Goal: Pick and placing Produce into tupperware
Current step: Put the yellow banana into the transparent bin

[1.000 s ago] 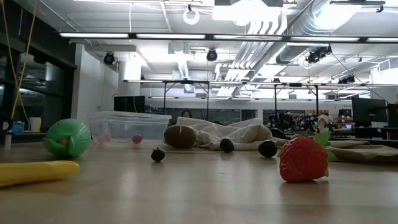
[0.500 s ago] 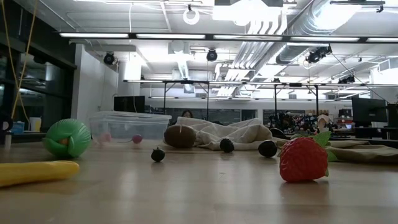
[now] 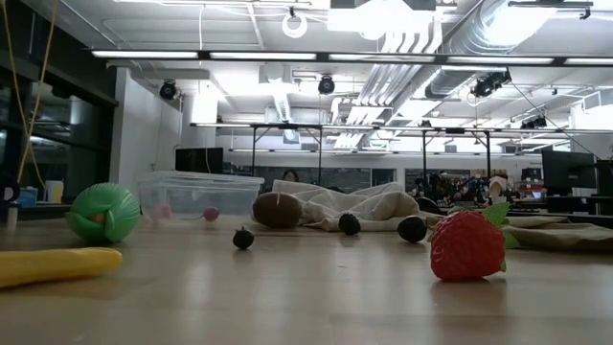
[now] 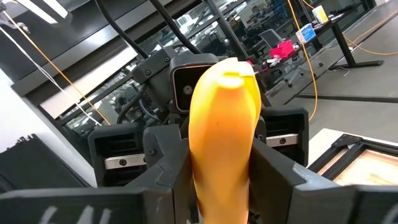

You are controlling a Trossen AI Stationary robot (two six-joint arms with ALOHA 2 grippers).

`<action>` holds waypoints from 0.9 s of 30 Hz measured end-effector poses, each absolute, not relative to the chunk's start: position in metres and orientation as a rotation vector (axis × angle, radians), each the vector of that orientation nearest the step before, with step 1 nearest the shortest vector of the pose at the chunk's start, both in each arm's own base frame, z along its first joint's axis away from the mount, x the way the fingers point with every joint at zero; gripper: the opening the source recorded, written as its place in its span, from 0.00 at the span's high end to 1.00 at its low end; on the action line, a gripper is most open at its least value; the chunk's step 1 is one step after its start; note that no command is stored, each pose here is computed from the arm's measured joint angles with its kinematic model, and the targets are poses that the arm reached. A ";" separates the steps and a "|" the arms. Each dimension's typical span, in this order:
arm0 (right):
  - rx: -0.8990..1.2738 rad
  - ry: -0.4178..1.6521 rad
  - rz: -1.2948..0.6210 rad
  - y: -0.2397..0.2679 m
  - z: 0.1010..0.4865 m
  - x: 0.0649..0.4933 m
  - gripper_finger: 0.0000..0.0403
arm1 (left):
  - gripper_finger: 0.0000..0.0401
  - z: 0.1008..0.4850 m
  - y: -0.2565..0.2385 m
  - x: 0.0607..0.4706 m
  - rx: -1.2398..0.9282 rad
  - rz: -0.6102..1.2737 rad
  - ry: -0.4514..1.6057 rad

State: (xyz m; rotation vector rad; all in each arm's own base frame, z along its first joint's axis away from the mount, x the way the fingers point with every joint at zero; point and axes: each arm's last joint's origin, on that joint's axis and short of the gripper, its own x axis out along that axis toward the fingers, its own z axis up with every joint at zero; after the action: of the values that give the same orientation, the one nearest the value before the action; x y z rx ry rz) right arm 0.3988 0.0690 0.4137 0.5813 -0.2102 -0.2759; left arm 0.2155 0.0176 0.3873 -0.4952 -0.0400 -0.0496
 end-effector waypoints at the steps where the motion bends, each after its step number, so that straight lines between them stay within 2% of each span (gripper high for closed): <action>1: 0.581 -0.210 -0.276 0.069 0.414 0.399 0.70 | 0.71 0.387 0.018 0.215 -0.495 -0.050 -0.040; 5: 0.580 -0.210 -0.277 0.069 0.414 0.399 0.71 | 0.73 0.387 0.018 0.215 -0.495 -0.050 -0.040; 12: 0.573 -0.208 -0.277 0.069 0.414 0.399 0.71 | 0.66 0.387 0.018 0.215 -0.495 -0.050 -0.040; 17: 0.574 -0.210 -0.276 0.068 0.414 0.399 0.70 | 0.70 0.387 0.018 0.215 -0.495 -0.050 -0.041; 21: 0.563 -0.213 -0.276 0.067 0.414 0.399 0.64 | 0.72 0.388 0.018 0.215 -0.493 -0.050 -0.042; 27: 0.562 -0.215 -0.276 0.067 0.415 0.399 0.49 | 0.69 0.388 0.018 0.215 -0.493 -0.050 -0.043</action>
State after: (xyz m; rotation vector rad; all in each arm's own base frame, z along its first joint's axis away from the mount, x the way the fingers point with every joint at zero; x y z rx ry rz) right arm 0.3990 0.0672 0.4145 0.5622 -0.2154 -0.2764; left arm 0.2154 0.0176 0.3876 -0.4926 -0.0434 -0.0504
